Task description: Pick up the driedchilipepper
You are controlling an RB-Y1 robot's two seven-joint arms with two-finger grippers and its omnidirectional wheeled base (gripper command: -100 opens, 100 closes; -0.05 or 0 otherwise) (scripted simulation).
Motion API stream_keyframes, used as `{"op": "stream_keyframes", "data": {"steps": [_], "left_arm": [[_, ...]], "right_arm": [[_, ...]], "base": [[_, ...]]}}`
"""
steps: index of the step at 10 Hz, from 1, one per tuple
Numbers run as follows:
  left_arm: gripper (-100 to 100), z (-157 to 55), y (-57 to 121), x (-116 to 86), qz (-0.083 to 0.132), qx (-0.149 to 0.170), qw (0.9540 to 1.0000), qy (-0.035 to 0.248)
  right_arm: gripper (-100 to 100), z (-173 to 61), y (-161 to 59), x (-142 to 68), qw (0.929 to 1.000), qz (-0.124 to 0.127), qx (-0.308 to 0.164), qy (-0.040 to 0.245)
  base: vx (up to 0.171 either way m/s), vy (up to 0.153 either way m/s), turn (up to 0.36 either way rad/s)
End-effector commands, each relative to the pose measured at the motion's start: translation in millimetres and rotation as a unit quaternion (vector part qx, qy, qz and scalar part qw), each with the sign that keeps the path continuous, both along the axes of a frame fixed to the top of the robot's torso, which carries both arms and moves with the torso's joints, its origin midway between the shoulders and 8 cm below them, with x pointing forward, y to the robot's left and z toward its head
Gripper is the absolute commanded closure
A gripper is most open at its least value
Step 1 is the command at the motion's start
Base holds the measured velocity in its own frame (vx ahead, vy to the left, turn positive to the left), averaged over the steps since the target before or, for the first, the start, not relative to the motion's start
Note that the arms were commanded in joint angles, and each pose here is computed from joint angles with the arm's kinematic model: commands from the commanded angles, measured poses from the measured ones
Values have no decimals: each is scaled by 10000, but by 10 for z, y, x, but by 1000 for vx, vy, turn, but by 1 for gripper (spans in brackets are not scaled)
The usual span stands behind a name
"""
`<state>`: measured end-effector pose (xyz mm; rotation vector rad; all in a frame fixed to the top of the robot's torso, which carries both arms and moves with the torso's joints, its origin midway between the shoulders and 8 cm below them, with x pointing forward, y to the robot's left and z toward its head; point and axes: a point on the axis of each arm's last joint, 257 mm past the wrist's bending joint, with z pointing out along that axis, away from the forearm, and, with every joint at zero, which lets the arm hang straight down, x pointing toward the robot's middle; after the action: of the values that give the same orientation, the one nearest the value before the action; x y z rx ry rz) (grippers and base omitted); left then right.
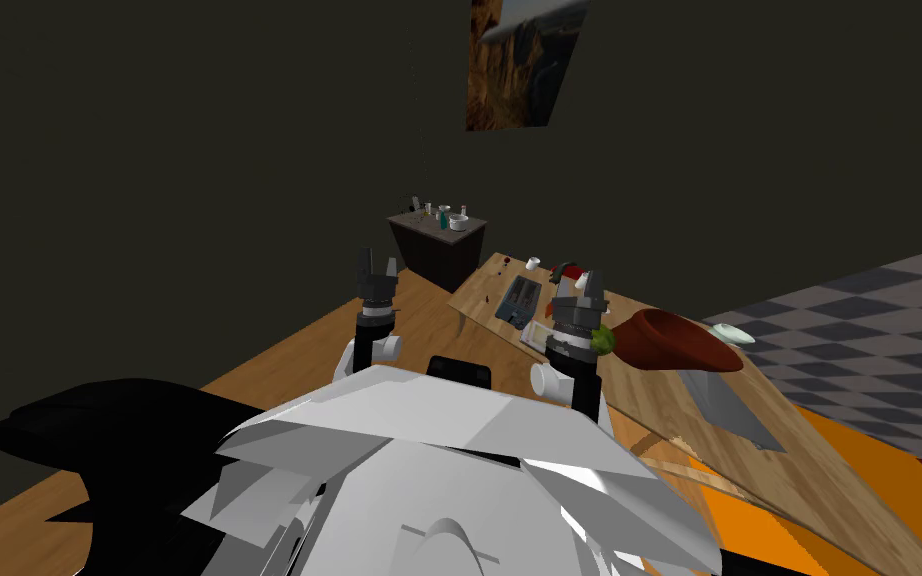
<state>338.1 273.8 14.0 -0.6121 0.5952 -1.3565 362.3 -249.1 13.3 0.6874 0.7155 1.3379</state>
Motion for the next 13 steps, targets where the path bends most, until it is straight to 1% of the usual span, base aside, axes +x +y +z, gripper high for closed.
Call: {"op": "stream_keyframes", "data": {"steps": [1, 4, 6, 8, 9, 10, 11, 12, 13], "left_arm": [[0, 0, 0, 0, 0, 0, 10000, 0], [0, 1, -1, 0, -1, -1, 10000, -1], [0, 1, -1, 0, -1, -1, 10000, -1], [0, 1, -1, 1, -1, -1, 10000, -1], [0, 1, -1, 0, -1, -1, 10000, -1], [0, 1, -1, 0, -1, -1, 10000, -1], [0, 0, 0, 0, 0, -1, 10000, -1], [0, 0, -1, 0, -1, -1, 10000, -1], [0, 1, -1, 0, -1, -1, 10000, -1]], "right_arm": [[-100, -78, 32, 47, 9997, 50, -206, 126], [-100, -282, 72, 155, 9975, 106, -567, 418], [-100, -502, 91, 246, 9936, 140, -866, 707], [-100, -806, 92, 342, 9869, 169, -1193, 1076], [-100, -991, 82, 388, 9820, 183, -1364, 1290], [-100, -992, 82, 388, 9820, 183, -1364, 1291], [-100, -1200, 65, 428, 9761, 197, -1538, 1523], [-100, -1349, 62, 451, 9704, 223, -1714, 1689], [-100, -1432, 40, 460, 9689, 213, -1715, 1772]], "base": [[-38, 21, 53], [-114, 79, 69], [-134, 87, 86], [-108, 111, 94], [-102, 128, 104], [-75, 85, 31], [-49, 90, 65], [-82, 124, 121], [-58, 90, 21]]}}
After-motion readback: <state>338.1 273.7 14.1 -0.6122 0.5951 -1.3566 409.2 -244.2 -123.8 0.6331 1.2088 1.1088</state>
